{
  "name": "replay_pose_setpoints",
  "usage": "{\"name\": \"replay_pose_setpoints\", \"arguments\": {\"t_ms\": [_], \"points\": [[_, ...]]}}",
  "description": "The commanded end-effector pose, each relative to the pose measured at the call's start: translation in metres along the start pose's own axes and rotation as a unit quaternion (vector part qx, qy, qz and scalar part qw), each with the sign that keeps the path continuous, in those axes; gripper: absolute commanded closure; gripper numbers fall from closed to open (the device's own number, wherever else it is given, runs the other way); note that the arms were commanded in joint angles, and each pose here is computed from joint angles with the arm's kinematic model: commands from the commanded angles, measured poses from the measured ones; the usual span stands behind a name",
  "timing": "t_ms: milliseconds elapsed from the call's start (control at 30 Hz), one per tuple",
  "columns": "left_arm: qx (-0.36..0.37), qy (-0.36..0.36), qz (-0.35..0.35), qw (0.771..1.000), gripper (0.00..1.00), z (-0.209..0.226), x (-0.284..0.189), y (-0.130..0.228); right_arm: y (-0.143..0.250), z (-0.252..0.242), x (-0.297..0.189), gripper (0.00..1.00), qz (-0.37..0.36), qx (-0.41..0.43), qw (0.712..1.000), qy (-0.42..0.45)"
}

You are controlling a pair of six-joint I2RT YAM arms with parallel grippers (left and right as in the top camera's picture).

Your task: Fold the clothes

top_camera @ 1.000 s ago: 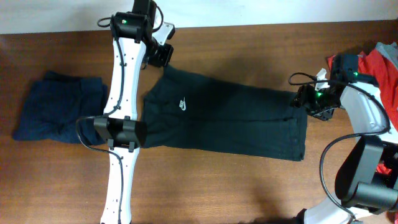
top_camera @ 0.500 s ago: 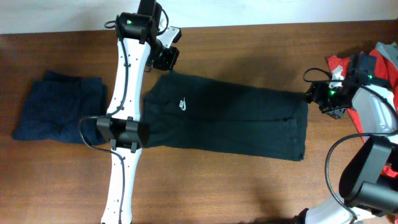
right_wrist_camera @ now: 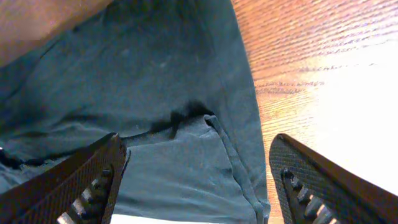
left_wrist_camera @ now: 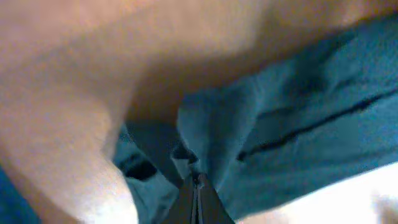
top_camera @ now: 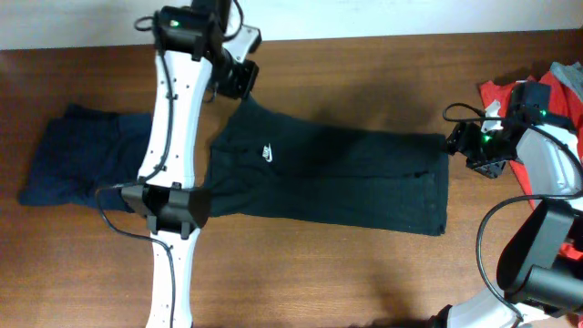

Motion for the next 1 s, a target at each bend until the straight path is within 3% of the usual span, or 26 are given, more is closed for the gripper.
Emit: {"name": "replay_pose_setpoints", "arguments": {"t_ms": [0, 200, 833, 967], "points": [[-0.011, -0.005, 0.076, 0.997, 0.99, 0.0, 0.037, 0.019, -0.001, 0.003, -0.004, 0.25, -0.002, -0.004, 1.0, -0.006], [-0.02, -0.011, 0.164, 0.986, 1.0, 0.005, 0.071, 0.051, -0.001, 0.003, -0.004, 0.25, -0.002, -0.004, 1.0, -0.006], [-0.035, -0.019, 0.267, 0.963, 1.0, 0.007, 0.068, 0.115, -0.01, 0.004, -0.004, 0.23, -0.023, -0.011, 1.0, -0.008], [-0.039, -0.025, 0.301, 0.952, 0.99, 0.012, 0.076, 0.131, -0.021, 0.005, -0.005, 0.16, -0.049, -0.019, 0.999, -0.011]]}}
Point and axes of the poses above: each gripper's point midway between its finger pads, its own x axis out along the fingers, its own z axis along the line the jaws close on, y = z × x, the point moved 4 cm from there along -x, back along the fingers, and after that the axes turned 3 degrees about -x, right-handed, at the moved point
